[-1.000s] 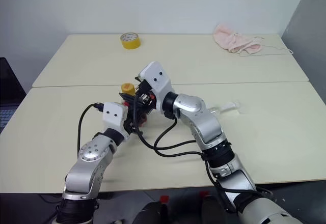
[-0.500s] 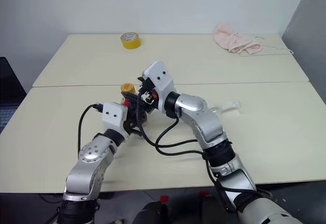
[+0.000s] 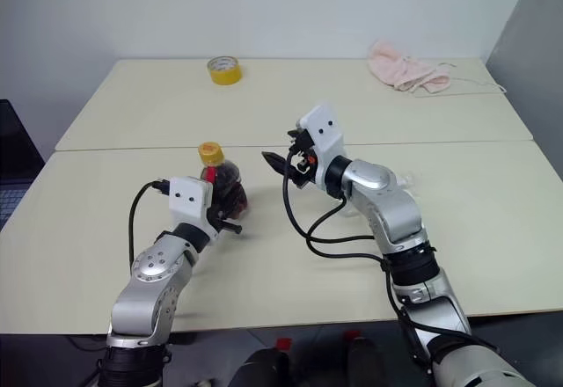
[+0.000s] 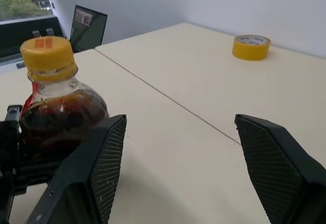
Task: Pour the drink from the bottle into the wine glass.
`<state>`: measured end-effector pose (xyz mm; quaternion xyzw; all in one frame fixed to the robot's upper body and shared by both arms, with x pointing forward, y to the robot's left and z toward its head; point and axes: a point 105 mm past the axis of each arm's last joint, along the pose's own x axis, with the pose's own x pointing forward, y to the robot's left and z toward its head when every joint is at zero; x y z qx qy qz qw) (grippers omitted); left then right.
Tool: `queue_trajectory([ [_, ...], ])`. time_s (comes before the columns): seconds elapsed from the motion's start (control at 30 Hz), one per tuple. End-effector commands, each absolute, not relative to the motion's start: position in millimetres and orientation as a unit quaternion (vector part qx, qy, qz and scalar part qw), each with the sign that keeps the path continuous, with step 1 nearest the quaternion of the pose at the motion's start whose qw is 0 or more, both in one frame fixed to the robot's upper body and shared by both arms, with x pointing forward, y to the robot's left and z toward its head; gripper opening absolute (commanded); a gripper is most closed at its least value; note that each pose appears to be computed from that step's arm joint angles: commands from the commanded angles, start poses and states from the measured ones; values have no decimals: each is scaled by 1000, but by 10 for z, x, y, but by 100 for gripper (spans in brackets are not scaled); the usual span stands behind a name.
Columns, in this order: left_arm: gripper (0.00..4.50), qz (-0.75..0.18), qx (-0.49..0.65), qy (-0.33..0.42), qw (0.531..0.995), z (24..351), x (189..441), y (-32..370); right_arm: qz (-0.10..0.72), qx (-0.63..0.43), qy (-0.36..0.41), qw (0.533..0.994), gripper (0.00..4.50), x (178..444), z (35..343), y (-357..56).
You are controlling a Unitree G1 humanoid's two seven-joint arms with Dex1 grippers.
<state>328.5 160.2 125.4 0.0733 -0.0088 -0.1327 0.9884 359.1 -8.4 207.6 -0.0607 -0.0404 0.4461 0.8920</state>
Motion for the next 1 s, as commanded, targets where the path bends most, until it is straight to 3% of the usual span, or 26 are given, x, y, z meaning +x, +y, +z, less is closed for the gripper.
queue_trajectory([
  [0.03, 77, -138, 75, -50, 986, 1451, 3264, 1571, 494, -75, -79, 862, 364, 3381, 2296, 14],
  [0.17, 77, -140, 76, -50, 986, 1450, 3265, 1569, 522, -66, -94, 845, 364, 3251, 2401, 217],
  [0.43, 77, -144, 79, -49, 985, 1442, 3262, 1547, 518, -68, -109, 846, 364, 3294, 2457, 537],
  [1.0, 77, -147, 81, -49, 985, 1445, 3267, 1546, 549, -76, -122, 823, 364, 3200, 2497, 730],
])
